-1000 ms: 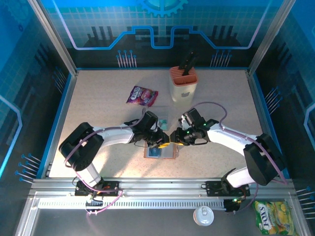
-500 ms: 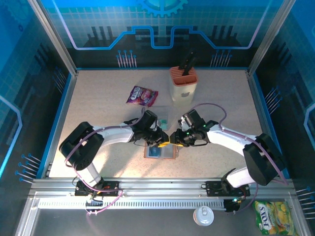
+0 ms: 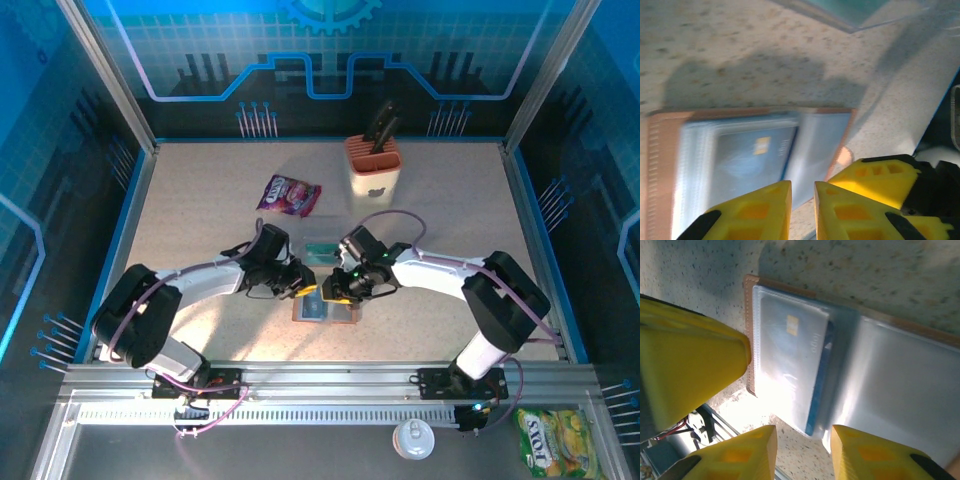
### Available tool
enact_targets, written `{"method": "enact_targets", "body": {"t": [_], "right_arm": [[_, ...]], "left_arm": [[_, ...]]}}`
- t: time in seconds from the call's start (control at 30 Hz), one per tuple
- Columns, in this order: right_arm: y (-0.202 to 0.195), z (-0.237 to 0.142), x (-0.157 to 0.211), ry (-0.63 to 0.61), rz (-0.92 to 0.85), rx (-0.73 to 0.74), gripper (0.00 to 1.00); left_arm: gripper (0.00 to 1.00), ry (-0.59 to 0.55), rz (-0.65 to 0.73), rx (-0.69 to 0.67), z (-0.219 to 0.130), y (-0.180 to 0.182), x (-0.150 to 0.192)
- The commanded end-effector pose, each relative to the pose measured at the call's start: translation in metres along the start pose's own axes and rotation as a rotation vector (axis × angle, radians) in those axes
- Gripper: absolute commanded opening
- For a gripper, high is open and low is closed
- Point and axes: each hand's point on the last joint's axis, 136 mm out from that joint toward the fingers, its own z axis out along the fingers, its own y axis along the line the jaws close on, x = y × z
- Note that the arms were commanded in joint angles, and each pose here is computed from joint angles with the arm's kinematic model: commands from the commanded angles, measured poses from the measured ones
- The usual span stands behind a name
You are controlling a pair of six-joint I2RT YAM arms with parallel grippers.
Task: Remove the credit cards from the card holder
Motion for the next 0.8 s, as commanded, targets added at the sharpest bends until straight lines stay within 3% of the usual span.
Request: {"method": "enact_targets", "body": {"t": [0.0, 0.27, 0.77], "right_arm": [[0.017, 0.005, 0.000, 0.019, -0.014, -0.026, 0.35], [0.024, 0.011, 0.003, 0.055, -0.034, -0.031, 0.35], [-0.022, 0.019, 0.009, 0.082, -0.004, 0.128, 0.37]], "left_arm": [[0.20, 0.000, 0.001, -0.045, -0.005, 0.021, 0.005], [0.20, -0.016, -0.019, -0.066, -0.008, 0.036, 0.005], [0.20, -0.022, -0.043, -0.100, -0.009, 0.051, 0.009]]}}
